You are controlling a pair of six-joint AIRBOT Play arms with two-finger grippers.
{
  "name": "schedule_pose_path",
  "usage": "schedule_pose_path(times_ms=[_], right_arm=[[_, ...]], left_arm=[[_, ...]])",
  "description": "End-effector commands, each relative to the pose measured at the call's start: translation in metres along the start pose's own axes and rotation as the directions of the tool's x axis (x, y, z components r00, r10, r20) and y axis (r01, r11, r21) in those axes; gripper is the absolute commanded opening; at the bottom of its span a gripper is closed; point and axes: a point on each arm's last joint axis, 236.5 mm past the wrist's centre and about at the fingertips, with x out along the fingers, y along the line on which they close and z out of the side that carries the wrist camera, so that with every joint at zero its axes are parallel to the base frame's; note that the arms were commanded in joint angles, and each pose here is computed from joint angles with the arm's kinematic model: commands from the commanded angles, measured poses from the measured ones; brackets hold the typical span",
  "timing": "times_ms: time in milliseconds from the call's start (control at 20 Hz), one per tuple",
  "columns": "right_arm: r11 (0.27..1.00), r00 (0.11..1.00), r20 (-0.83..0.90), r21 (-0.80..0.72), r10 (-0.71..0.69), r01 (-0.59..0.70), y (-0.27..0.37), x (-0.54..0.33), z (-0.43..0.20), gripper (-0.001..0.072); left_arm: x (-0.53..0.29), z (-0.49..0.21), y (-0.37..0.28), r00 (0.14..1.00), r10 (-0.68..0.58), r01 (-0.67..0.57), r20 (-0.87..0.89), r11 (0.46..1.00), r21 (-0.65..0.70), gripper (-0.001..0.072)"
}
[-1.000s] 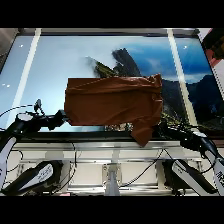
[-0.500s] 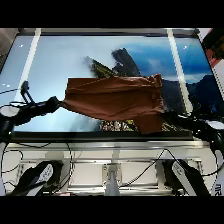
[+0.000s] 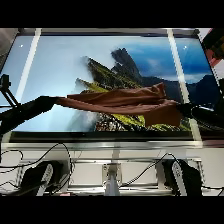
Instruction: Fold the clothes and pants, and hang the long-sleeved shirts on hangers.
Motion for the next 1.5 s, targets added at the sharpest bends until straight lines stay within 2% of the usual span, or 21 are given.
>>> schedule_pose_path(times_ms=[0,150,350,600,750,900,1100,1250,1300,1400,1450], right_arm=[[0.998,0.997,0.053,-0.009,-0.054,0.054,-0.001,-0.006,0.02,0.0009],[0.998,0.998,0.068,-0.064,-0.016,0.02,0.013,0.029,0.036,0.0009],[0.998,1.0,0.023,-0.06,-0.006,0.008,0.016,0.11,0.043,0.0009],[0.985,0.993,-0.041,0.134,-0.107,0.112,-0.04,0.188,0.03,0.001],[0.966,0.988,0.0,0.211,-0.155,0.151,-0.061,0.205,0.038,0.001],[0.96,0.983,0.043,0.226,-0.178,0.164,-0.068,0.208,0.047,0.001],[0.965,0.98,0.023,0.181,-0.195,0.188,-0.073,0.207,0.043,0.0011],[0.96,0.98,0.026,0.209,-0.198,0.188,-0.074,0.206,0.044,0.0013],[0.96,0.98,0.025,0.209,-0.198,0.188,-0.074,0.206,0.043,0.0077],[0.96,0.981,0.012,0.209,-0.194,0.187,-0.073,0.207,0.04,0.0526],[0.96,0.982,-0.001,0.209,-0.19,0.186,-0.072,0.207,0.037,0.057]], left_arm=[[-0.003,-0.005,0.015,0.997,0.072,-0.072,-0.015,0.997,-0.026,0.0013],[0.009,0.004,0.022,0.997,0.073,-0.073,0.002,0.995,-0.064,0.0012],[0.054,0.009,0.028,0.998,0.07,-0.071,-0.005,0.994,-0.086,0.0014],[0.126,0.014,0.055,0.987,0.154,-0.149,0.052,0.985,-0.088,0.0014],[0.156,-0.012,0.087,0.976,0.215,-0.216,-0.028,0.964,-0.154,0.0014],[0.174,-0.039,0.107,0.963,0.246,-0.263,-0.112,0.948,-0.18,0.0015],[0.177,-0.044,0.109,0.96,0.248,-0.268,-0.128,0.947,-0.177,0.0026],[0.177,-0.043,0.108,0.961,0.246,-0.266,-0.125,0.948,-0.177,0.0026],[0.177,-0.042,0.107,0.961,0.246,-0.265,-0.123,0.948,-0.177,0.0026],[0.178,-0.038,0.106,0.963,0.243,-0.261,-0.117,0.949,-0.176,0.0121],[0.178,-0.037,0.105,0.964,0.24,-0.258,-0.116,0.95,-0.175,0.0265]])
